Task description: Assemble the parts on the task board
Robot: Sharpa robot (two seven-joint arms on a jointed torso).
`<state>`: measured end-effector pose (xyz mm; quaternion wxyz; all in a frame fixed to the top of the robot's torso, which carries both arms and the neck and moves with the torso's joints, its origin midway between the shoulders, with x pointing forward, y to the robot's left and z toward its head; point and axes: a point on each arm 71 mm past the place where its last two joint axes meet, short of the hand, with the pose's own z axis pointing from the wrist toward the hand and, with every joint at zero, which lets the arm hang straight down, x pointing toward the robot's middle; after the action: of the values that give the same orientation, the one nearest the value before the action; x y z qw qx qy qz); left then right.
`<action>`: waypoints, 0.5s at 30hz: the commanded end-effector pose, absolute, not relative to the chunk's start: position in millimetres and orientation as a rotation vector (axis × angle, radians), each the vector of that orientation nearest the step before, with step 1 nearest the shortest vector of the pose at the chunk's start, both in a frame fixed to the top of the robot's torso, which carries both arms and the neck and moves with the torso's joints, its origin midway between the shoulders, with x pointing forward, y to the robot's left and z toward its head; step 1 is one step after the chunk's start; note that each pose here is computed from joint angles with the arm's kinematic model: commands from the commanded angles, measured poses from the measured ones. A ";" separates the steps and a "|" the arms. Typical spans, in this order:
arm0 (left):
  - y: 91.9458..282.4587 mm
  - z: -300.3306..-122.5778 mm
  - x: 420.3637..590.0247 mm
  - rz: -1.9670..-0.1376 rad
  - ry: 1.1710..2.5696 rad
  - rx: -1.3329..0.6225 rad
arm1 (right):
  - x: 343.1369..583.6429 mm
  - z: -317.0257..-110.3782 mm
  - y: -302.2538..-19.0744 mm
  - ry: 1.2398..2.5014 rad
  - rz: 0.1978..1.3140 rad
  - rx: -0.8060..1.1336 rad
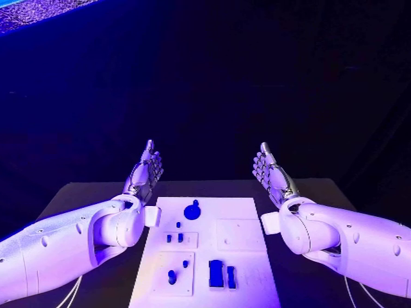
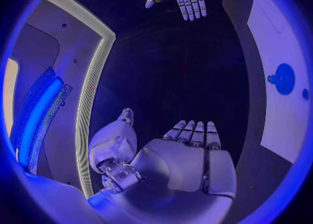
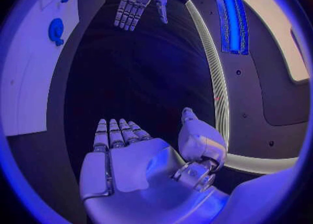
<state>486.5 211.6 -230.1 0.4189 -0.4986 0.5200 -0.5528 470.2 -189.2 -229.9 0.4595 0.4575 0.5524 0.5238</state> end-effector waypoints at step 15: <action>192.4 -224.2 461.8 -1.229 1.218 -1.209 | 461.8 -224.2 -192.4 1.218 1.229 1.209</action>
<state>462.1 191.6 -227.1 0.4710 -0.5069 0.5105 -0.5104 462.0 -191.6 -226.0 0.4834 0.4997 0.5119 0.5046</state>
